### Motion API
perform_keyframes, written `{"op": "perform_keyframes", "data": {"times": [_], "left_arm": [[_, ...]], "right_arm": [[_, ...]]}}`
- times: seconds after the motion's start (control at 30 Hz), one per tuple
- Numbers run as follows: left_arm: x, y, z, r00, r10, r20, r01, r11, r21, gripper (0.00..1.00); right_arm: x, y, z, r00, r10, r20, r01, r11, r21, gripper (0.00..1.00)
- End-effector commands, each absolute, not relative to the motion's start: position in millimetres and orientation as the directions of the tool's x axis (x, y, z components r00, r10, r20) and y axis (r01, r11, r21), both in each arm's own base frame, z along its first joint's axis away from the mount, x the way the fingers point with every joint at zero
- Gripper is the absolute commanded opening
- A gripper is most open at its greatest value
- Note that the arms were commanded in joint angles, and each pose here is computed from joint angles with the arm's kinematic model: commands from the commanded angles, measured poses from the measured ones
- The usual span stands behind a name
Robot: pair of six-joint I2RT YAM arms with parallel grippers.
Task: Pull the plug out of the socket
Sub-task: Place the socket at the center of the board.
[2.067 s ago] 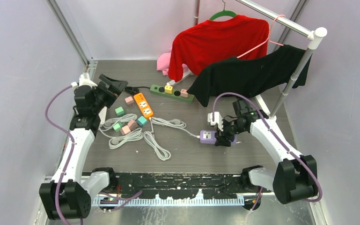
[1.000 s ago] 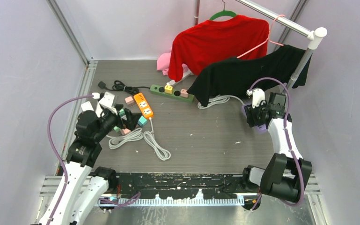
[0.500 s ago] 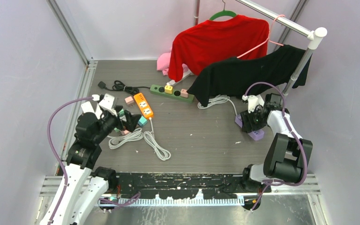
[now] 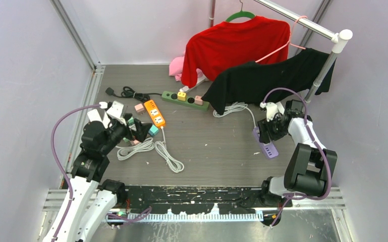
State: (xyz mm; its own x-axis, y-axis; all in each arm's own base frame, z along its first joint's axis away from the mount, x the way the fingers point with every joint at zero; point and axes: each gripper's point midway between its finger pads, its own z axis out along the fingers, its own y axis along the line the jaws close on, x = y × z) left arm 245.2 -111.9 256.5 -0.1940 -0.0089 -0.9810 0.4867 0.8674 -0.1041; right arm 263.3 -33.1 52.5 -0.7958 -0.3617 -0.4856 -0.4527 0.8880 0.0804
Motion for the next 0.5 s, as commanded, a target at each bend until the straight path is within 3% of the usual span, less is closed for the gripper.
{"op": "perform_keyframes", "data": {"times": [0.0, 0.23, 0.47], "left_arm": [[245.9, -112.0, 265.2, -0.156, -0.009, -0.988, 0.491, 0.867, -0.086, 1.0], [246.4, -112.3, 264.0, -0.161, -0.008, -0.987, 0.492, 0.866, -0.088, 1.0], [246.9, -113.7, 262.2, -0.168, -0.008, -0.986, 0.496, 0.863, -0.091, 0.99]], "right_arm": [[279.5, -32.2, 80.5, -0.736, -0.373, -0.565, -0.475, 0.879, 0.039, 0.66], [275.4, 5.8, 120.1, -0.567, -0.39, -0.726, -0.617, 0.785, 0.061, 0.67], [232.3, 75.4, 167.4, -0.194, -0.354, -0.915, -0.874, 0.486, -0.002, 0.69]]}}
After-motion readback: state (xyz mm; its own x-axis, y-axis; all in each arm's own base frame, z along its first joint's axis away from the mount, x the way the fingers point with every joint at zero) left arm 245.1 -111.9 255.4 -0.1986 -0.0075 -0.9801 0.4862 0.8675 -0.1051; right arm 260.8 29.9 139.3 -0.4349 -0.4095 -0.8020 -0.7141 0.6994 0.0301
